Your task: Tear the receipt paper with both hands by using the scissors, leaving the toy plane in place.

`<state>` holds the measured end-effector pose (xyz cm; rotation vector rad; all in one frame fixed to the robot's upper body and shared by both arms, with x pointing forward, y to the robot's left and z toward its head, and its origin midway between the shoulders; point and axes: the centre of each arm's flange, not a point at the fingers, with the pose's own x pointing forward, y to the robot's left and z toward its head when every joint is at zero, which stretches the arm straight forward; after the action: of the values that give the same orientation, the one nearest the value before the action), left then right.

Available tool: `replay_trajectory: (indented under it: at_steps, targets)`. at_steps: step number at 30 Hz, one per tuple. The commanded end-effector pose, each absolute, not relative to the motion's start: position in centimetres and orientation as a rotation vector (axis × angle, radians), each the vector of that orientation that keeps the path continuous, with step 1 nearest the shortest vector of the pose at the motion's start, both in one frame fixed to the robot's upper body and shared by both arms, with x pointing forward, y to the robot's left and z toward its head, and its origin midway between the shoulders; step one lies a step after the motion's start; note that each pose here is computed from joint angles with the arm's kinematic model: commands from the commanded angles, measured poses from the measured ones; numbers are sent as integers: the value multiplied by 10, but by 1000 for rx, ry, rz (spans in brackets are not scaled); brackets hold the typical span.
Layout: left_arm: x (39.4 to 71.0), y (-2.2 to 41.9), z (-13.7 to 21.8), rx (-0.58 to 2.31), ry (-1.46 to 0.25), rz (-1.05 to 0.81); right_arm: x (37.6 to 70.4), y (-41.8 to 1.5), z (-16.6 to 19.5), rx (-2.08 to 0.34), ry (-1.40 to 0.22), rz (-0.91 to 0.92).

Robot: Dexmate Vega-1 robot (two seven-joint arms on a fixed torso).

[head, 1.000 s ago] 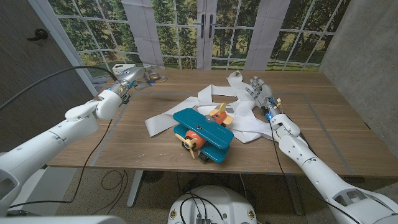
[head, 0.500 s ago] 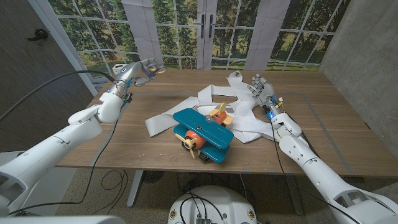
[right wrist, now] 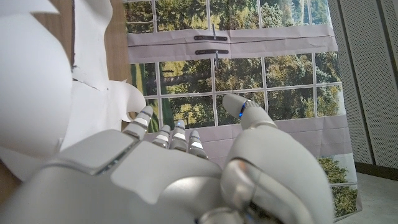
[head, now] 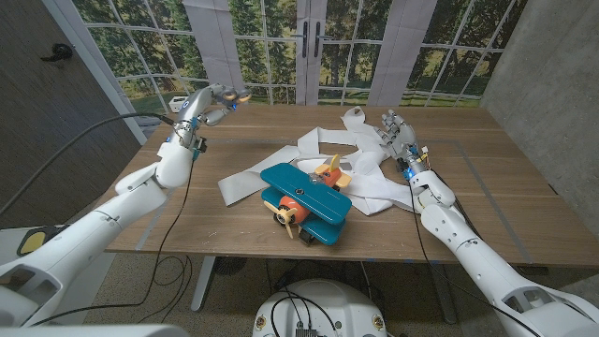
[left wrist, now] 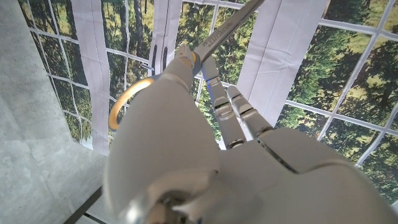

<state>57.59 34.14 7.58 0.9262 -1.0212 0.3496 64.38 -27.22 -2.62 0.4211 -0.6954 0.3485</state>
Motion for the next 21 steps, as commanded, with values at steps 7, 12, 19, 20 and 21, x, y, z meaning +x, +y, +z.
replay_trajectory:
  at_steps: [7,12,19,20,21]
  targets:
    - [583,336,62,674,-1026,336,642,-277,-27,428,-720,322]
    - [586,334,56,580,-1008,317,642,-277,-24,422,-730,318]
    - [590,329,50,481,-996,307,642,-277,-22,406,-739,314]
    - [590,329,50,476,-1000,312,641,-277,-22,403,-740,314]
    - [590,328,50,470,-1005,313,641,-277,-21,402,-740,314]
